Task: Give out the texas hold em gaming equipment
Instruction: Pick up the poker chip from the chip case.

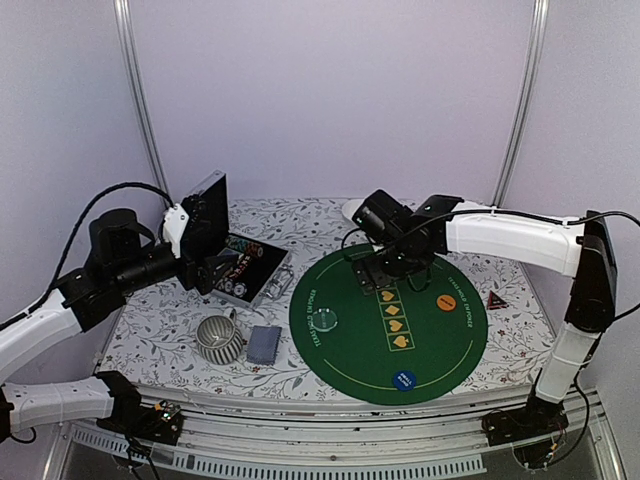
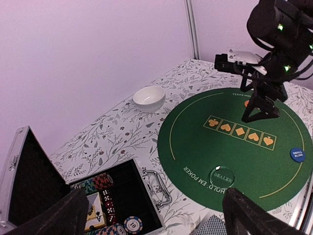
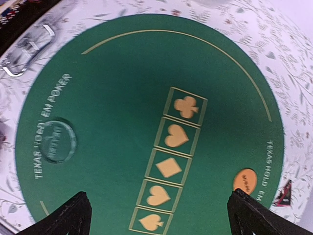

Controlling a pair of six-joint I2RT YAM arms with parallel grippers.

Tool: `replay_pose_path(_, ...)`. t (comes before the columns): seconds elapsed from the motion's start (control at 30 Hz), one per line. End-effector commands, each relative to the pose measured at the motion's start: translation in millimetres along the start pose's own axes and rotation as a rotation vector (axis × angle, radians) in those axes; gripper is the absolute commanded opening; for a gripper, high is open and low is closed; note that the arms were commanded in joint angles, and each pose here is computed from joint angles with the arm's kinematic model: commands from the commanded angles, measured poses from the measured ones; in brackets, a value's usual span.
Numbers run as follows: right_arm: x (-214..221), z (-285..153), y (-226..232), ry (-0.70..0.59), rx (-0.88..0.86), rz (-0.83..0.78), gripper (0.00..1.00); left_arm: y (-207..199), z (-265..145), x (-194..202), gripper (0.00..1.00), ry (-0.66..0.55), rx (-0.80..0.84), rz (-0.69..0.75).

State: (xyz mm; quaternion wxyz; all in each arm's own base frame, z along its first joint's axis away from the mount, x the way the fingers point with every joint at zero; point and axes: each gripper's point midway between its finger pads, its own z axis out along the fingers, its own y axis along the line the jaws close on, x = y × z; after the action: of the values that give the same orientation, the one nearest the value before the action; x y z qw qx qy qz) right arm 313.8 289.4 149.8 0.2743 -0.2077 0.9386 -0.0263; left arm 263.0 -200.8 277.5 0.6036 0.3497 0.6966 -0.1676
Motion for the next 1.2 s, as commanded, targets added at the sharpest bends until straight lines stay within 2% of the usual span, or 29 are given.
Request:
replay_pose_path(0.0,-22.6,-14.1,71.9,-0.1,-0.215,0.005,0.99,8.8,1.4,4.8,0.98,0.008,-0.04,-0.018)
replay_pose_path(0.1,-27.3,-24.6,98.0,-0.143,-0.318,0.02,0.99,9.5,4.0,8.5,0.98,0.021,-0.044,-0.02)
replay_pose_path(0.27,-34.5,-38.9,116.5,-0.223,-0.478,0.097,0.99,17.1,11.8,22.5,0.98,0.072,-0.085,-0.015)
replay_pose_path(0.47,-36.6,-46.5,115.6,-0.27,-0.51,0.103,0.99,34.1,27.2,46.1,0.98,0.162,-0.136,-0.056)
replay_pose_path(0.63,-28.1,-38.6,111.4,-0.264,-0.476,0.053,0.99,65.4,44.0,76.8,0.76,0.363,-0.228,-0.161)
replay_pose_path(0.83,-17.3,-23.4,106.2,-0.255,-0.428,0.019,0.99,56.6,70.2,103.5,0.73,0.589,-0.128,-0.168)
replay_pose_path(1.0,-7.5,-9.8,112.0,-0.242,-0.438,-0.021,0.99,50.3,86.3,112.8,0.59,0.729,-0.057,-0.196)
replay_pose_path(1.07,-3.0,-3.3,116.1,-0.232,-0.445,-0.039,0.99,44.8,89.5,122.8,0.52,0.806,-0.059,-0.245)
replay_pose_path(1.17,1.8,9.9,120.6,-0.211,-0.437,-0.068,0.99,35.9,91.0,151.9,0.52,0.913,-0.125,-0.286)
